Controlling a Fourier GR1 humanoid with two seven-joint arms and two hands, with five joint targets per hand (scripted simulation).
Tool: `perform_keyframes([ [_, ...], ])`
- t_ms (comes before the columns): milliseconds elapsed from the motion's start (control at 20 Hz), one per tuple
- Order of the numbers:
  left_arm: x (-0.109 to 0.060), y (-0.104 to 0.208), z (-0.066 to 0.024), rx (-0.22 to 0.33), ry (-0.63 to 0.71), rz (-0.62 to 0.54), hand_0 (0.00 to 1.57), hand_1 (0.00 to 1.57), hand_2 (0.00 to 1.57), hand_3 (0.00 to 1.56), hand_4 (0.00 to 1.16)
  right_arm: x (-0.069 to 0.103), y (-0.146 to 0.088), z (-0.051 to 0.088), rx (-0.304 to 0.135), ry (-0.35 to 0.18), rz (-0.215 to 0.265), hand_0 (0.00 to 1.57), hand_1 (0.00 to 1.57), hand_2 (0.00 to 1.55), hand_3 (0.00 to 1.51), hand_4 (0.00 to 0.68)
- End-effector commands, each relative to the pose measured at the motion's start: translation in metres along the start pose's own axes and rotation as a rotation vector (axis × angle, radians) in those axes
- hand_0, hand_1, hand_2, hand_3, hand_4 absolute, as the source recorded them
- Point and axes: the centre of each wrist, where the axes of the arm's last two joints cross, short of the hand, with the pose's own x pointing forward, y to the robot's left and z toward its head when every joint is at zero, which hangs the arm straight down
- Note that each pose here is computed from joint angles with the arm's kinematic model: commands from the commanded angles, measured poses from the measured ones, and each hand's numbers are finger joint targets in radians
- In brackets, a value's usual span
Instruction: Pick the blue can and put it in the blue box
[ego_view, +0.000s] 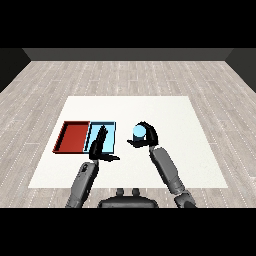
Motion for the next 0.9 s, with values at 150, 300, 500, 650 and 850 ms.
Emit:
perform_keyframes([
  [150, -0.01, -0.032, -0.021, -0.012, 0.021, -0.017, 0.0, 0.0, 0.0, 0.0, 0.0, -0.002, 0.009, -0.012, 0.035, -0.018, -0.009, 1.42, 1.42, 1.44, 1.41, 0.666],
  [300, -0.012, -0.025, -0.0194, -0.034, 0.034, -0.023, 0.0, 0.0, 0.0, 0.0, 0.0, 0.013, 0.014, -0.008, 0.032, -0.023, -0.016, 1.42, 1.42, 1.44, 1.41, 0.661],
  [500, -0.025, -0.039, -0.0383, -0.027, 0.076, -0.013, 0.0, 0.0, 0.0, 0.0, 0.0, 0.012, 0.021, 0.009, 0.048, -0.034, -0.026, 1.42, 1.42, 1.45, 1.41, 0.658],
  [650, -0.024, -0.045, -0.0278, -0.04, 0.091, -0.029, 0.0, 0.0, 0.0, 0.0, 0.0, 0.01, 0.021, 0.0, 0.058, -0.042, -0.012, 1.41, 1.41, 1.45, 1.41, 0.665],
  [850, -0.041, -0.06, -0.0172, -0.035, 0.128, -0.043, 0.0, 0.0, 0.0, 0.0, 0.0, 0.015, 0.026, -0.012, 0.09, -0.06, -0.028, 1.4, 1.4, 1.44, 1.4, 0.674],
])
